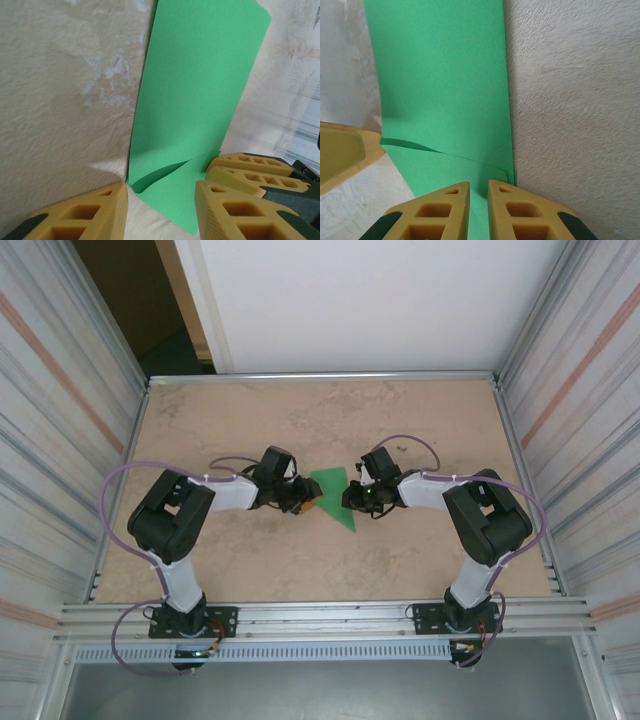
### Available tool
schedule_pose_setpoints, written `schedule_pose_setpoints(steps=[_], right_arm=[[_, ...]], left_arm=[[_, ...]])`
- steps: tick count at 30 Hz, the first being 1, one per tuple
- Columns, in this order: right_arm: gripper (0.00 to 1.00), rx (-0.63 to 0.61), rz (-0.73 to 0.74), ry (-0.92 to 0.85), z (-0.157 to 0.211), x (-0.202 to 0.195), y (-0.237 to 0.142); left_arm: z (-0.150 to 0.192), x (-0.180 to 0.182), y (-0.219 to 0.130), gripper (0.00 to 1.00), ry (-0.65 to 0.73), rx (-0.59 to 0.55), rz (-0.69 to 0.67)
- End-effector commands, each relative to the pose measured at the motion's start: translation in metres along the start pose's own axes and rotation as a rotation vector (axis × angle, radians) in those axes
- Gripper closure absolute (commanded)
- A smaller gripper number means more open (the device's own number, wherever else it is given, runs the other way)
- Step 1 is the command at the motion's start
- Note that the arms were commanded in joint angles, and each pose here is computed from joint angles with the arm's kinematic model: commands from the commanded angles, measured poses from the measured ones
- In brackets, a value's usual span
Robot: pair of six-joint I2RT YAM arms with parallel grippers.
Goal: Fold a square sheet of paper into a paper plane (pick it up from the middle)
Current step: Fourth fold the wing at the center of the table.
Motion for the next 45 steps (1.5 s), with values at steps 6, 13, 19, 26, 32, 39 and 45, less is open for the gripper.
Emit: schedule_pose_setpoints(steps=[6,13,19,26,32,39,45], right_arm=[[0.84,0.062,0.053,0.044,0.016,-0.017,0.009],[0.84,0.068,0.056,0.045,0.018,-0.019,0.010],[0.84,0.070,0.060,0.045,0.019,-0.020,0.011],[0.84,0.072,0.061,0.048,0.019,-0.021,0.012],[0.84,0.077,0.060,0.050,0.020,-0.021,0.014],[0.84,0.081,0.065,0.051,0.021,-0.023,0.015],[0.84,0.082,0.065,0.051,0.022,-0.024,0.015]], left_arm=[[0.004,-0.001,-0.001,0.62,0.008,0.013,0.001],[0.003,-0.013,0.004,0.69,0.038,0.047,0.061],[0.002,-0.004,0.001,0.67,0.029,0.022,0.000],[0.003,0.007,-0.008,0.66,0.012,-0.017,-0.063],[0.003,0.000,0.002,0.68,0.027,0.027,-0.032],[0.000,-0.009,0.004,0.73,0.043,0.037,0.012],[-0.001,-0.007,0.005,0.69,0.037,0.043,0.006]])
Point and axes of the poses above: each hand's point on the last joint's axis, 136 mm out from that joint toward the fingers, its own y axis out along the fingers, its own x axis along the line the jaws close on, z = x × y, the point moved 6 cm from there along -y, back along the fingers, and after that the axes turned 9 degrees about -y, right-handed, at the moved point
